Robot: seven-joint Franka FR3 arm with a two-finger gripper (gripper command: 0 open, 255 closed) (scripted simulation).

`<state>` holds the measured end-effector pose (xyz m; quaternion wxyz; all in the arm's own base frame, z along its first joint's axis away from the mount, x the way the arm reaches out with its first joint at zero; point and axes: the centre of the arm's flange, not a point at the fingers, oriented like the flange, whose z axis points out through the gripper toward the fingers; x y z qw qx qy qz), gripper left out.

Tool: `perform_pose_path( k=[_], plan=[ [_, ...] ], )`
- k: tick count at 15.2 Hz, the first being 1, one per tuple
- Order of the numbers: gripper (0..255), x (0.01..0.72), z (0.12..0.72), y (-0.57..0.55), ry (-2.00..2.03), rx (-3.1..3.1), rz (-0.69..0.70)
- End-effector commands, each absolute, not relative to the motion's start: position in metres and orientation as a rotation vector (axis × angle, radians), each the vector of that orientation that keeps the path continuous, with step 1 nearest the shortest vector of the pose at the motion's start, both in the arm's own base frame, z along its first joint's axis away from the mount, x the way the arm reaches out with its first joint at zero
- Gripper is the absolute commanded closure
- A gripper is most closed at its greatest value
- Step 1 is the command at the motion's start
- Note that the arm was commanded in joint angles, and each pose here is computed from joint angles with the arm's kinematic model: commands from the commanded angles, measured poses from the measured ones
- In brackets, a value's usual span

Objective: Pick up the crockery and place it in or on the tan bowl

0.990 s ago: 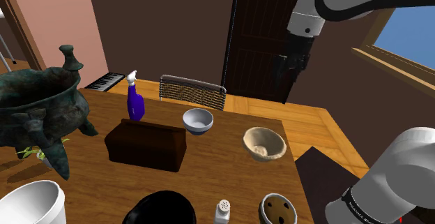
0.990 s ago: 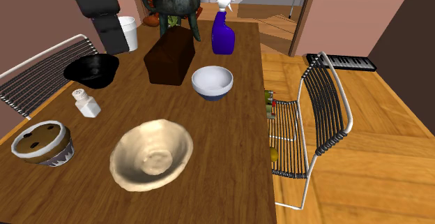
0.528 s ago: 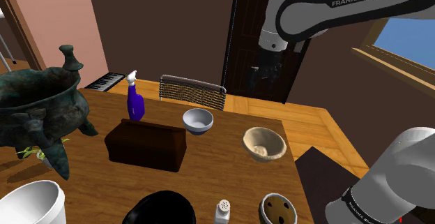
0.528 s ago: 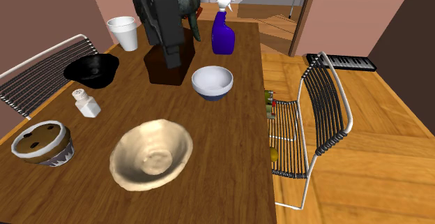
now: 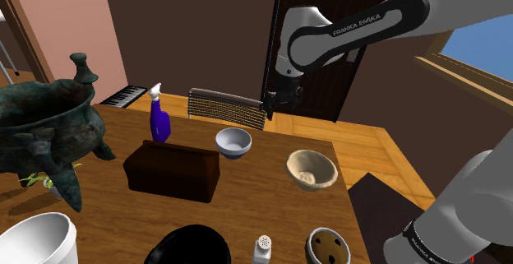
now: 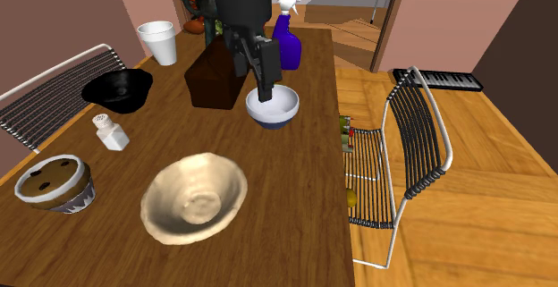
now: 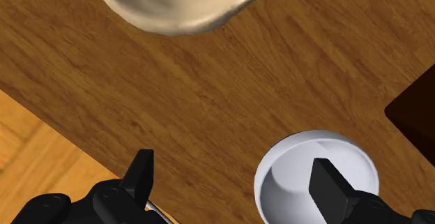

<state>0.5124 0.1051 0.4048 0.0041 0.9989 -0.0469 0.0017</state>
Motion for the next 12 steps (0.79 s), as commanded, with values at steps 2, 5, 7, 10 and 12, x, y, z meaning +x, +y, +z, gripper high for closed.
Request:
perform_pose_path(
  k=[2, 5, 7, 10, 12],
  plan=[
    [0, 0.54, 0.38, 0.119, -0.148, 3.13, 0.007],
    [0, 0.568, 0.354, 0.129, -0.149, 3.13, 0.008],
    [0, 0.587, 0.337, 0.136, -0.15, 3.129, 0.009],
    [0, 0.615, 0.312, 0.147, -0.15, 3.129, 0.01],
    [0, 0.616, 0.305, 0.148, -0.151, 3.129, 0.01]
  ],
)
